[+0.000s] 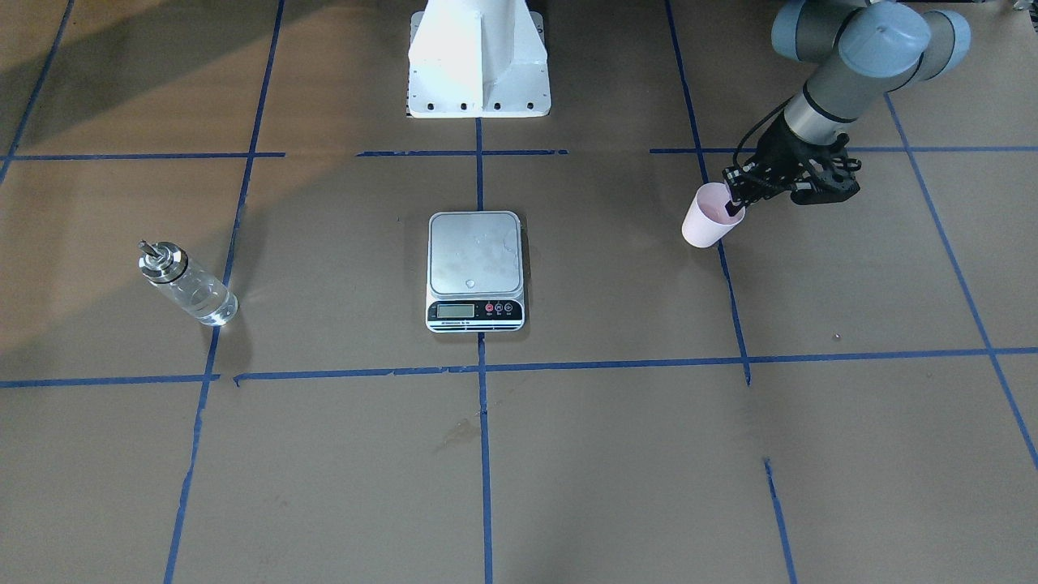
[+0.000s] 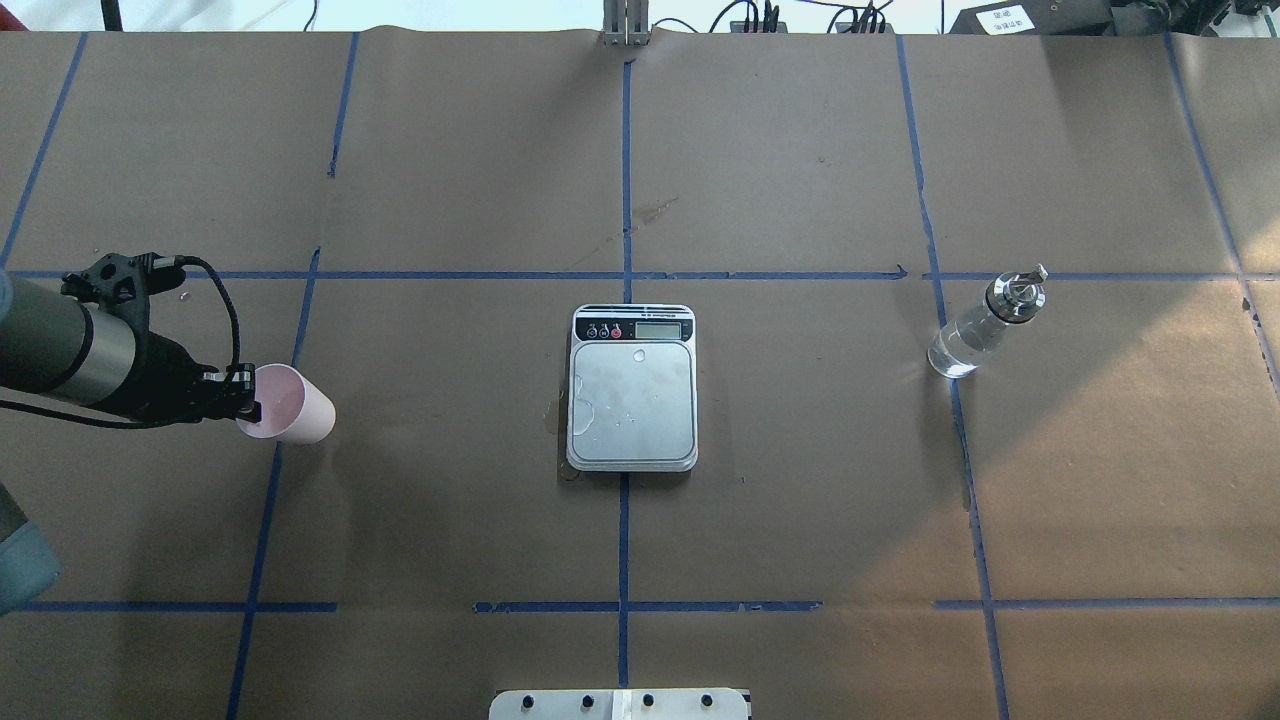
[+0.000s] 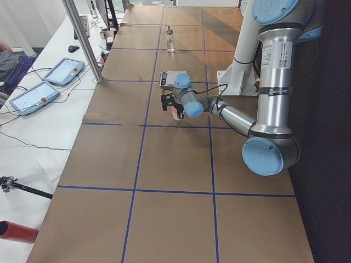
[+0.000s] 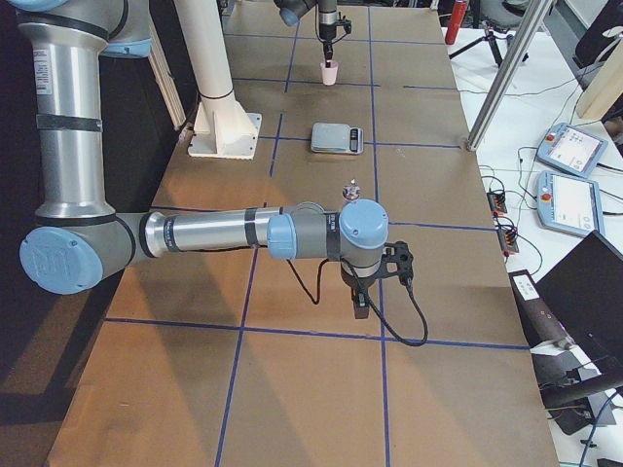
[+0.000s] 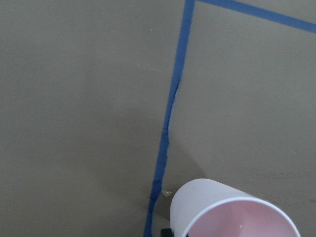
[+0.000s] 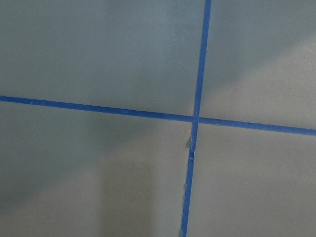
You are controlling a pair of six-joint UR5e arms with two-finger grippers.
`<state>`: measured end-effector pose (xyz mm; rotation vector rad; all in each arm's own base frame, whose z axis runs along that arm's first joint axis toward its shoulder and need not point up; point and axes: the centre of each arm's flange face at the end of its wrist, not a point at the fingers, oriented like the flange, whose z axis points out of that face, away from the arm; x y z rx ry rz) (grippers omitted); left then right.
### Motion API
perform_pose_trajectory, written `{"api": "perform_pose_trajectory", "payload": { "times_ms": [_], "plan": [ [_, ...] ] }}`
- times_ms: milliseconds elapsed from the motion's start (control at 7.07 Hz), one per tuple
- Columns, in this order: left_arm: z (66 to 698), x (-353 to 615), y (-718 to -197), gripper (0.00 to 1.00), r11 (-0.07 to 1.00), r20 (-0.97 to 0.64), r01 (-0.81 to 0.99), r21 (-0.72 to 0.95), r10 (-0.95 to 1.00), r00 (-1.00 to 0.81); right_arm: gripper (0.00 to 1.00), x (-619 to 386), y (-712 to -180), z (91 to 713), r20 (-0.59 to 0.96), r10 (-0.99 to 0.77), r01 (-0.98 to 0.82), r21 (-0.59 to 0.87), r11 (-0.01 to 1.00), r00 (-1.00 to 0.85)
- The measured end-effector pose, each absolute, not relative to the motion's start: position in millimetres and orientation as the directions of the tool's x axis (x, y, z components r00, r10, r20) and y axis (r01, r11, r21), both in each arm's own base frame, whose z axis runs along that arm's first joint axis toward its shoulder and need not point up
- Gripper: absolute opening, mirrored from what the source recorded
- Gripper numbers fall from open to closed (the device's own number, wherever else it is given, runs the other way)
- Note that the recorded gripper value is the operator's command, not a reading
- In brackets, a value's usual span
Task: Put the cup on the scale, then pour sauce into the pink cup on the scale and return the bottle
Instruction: 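Lift the pink cup with the left gripper and carry it over the scale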
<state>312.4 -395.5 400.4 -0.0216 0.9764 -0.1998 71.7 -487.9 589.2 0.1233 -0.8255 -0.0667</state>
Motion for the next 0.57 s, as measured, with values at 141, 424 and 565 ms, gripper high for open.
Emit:
{"api": "perform_pose_trajectory", "payload": {
  "times_ms": [141,424,565],
  "plan": [
    [358.3,317.2,-408.0,0.0,0.978,-0.814,0.171,-0.115,-0.192,0.548,1.0,71.7,-491.1,582.7,0.727,-0.115,0.011,0.146,0.989,0.676],
    [236.7,346.5,-443.4,0.0,0.961,-0.776,0.214,-0.175,-0.268,0.57,1.0,71.7,-493.5,578.8,0.727,-0.121,0.013,0.153,0.988,0.676],
    [189.5,372.0,-449.9,0.0,0.944,-0.762,0.235,-0.23,-0.326,0.56,1.0,71.7,-493.8,577.8,0.726,-0.123,0.013,0.155,0.988,0.677]
  ]
}}
